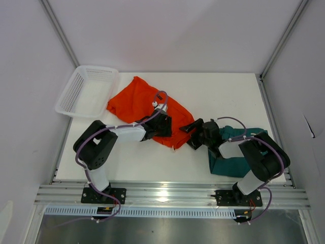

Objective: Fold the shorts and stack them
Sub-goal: Fold the shorts

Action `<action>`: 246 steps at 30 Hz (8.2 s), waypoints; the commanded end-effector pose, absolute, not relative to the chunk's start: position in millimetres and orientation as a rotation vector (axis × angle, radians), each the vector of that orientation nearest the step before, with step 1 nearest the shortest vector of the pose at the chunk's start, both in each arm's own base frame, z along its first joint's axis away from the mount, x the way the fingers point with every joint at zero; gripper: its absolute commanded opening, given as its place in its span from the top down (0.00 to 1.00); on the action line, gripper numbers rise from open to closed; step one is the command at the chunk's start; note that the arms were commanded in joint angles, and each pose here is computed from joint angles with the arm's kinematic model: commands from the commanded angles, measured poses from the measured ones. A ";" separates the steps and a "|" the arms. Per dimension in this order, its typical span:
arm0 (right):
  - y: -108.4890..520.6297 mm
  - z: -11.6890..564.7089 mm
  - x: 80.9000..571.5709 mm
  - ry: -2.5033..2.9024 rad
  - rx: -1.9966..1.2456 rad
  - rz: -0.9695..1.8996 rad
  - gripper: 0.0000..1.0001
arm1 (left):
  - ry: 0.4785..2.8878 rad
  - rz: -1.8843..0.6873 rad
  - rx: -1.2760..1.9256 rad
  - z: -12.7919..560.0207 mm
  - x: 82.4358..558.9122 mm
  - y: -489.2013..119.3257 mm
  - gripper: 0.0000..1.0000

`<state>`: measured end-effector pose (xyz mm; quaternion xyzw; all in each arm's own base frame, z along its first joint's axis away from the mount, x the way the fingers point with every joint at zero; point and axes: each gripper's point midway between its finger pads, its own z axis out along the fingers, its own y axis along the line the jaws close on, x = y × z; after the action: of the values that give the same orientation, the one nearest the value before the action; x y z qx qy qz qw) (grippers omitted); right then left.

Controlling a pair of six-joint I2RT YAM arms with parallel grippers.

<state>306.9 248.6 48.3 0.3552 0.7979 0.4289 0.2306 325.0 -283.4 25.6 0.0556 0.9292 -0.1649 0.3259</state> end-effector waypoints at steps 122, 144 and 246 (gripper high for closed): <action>109.3 38.0 417.3 2.697 0.294 0.671 1.00 | 2.128 -0.410 -0.884 71.7 256.4 -22.6 0.05; 122.4 44.8 416.3 2.693 0.223 0.661 1.00 | 2.021 -0.453 -0.810 125.3 424.1 -18.2 0.68; 124.2 47.0 409.6 2.668 0.241 0.699 1.00 | 2.273 -0.177 -0.691 77.6 383.7 -54.9 0.54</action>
<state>409.8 123.5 32.3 0.0941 0.9507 0.2447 0.1655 386.4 -67.4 65.1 -0.2607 0.8981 -0.0874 0.3434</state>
